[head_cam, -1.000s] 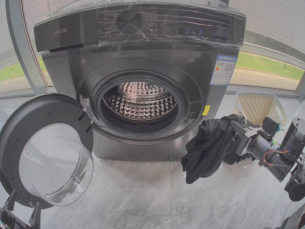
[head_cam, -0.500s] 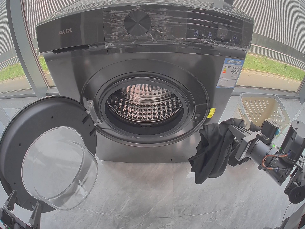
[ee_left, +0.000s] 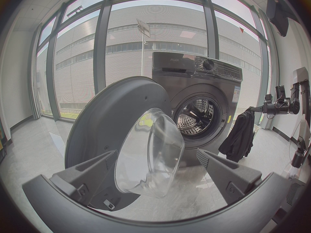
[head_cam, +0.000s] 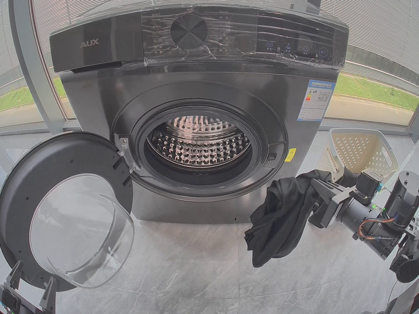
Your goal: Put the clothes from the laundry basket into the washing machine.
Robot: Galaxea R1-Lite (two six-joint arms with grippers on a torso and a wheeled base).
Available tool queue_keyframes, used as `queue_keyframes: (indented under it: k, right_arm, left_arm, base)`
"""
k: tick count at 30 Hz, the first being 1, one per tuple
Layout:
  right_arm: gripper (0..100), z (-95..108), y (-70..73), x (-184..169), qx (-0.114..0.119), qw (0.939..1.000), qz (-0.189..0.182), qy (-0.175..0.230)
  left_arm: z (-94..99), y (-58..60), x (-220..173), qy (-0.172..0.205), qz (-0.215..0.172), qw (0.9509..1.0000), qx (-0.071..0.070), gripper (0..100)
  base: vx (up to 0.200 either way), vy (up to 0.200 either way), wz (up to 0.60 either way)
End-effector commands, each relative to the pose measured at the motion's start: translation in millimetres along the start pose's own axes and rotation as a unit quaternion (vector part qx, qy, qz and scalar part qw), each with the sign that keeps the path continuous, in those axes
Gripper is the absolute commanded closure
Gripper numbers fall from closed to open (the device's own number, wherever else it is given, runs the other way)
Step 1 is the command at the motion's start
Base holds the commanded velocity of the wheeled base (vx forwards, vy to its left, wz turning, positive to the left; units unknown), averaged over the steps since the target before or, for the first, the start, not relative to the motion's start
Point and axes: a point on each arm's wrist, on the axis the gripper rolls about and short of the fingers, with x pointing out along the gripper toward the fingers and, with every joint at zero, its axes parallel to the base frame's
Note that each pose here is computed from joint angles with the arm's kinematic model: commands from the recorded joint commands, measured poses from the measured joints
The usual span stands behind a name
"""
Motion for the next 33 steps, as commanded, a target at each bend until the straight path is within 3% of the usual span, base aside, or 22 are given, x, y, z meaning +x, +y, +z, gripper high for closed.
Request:
queue_keyframes:
  k: [1,8,10,33]
  right_arm:
    - [100,-2.8,0.9,-1.5,-0.001,1.0,0.003,0.006]
    - [100,-2.7,2.8,-2.1,-0.001,1.0,0.007,0.006]
    - [100,-1.1,3.1,-3.3,-0.002,1.0,0.008,0.002]
    - [100,-0.5,6.8,-5.3,-0.001,0.9998,0.018,0.0]
  left_arm:
    - [-5.3,0.2,0.0,0.001,-0.001,1.0,0.0,0]
    - [-5.3,0.2,0.0,0.001,0.0,1.0,-0.001,0]
    - [-5.3,0.1,-0.1,0.0,-0.001,0.9999,0.011,0]
    - [-5.3,0.0,-0.1,0.0,-0.003,0.9999,0.011,0]
  base:
    - [0.0,0.0,0.0]
    - [0.0,0.0,0.0]
    - [0.0,0.0,0.0]
    - [0.0,0.0,0.0]
